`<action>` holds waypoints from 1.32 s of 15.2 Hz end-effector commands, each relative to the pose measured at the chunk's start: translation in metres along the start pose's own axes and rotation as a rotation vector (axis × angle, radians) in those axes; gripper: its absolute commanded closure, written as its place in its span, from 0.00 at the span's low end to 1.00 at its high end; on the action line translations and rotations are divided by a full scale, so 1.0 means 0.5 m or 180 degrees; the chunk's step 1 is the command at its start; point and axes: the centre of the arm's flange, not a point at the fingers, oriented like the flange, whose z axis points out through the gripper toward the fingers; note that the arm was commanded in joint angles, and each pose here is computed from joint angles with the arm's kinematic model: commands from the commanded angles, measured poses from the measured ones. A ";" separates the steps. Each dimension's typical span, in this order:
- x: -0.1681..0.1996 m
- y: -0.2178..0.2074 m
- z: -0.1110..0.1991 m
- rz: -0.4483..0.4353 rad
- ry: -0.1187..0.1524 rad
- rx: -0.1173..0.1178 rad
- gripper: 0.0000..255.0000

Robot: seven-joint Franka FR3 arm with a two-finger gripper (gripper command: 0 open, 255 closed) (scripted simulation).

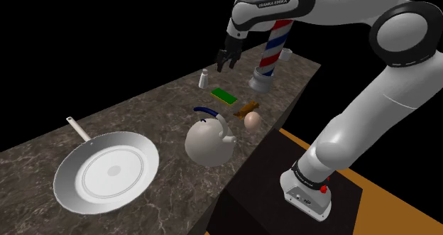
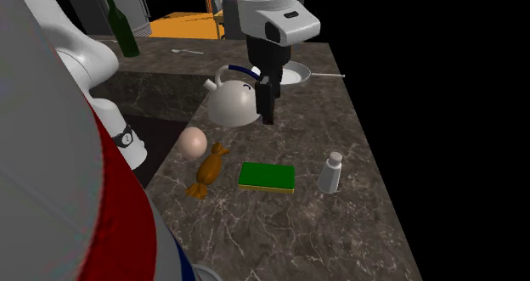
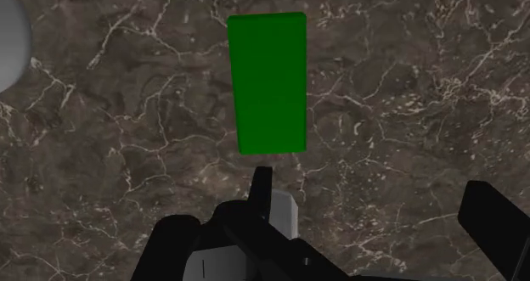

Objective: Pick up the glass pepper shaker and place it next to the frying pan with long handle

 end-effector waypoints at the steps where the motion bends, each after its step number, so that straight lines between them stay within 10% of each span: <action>1: 0.046 0.013 0.021 -0.0003 0.0004 0.0004 0.00; 12: 0.299 0.083 0.137 -0.0016 0.0023 0.0031 0.00; 20: 0.300 0.082 0.217 -0.0016 0.0023 0.0031 0.00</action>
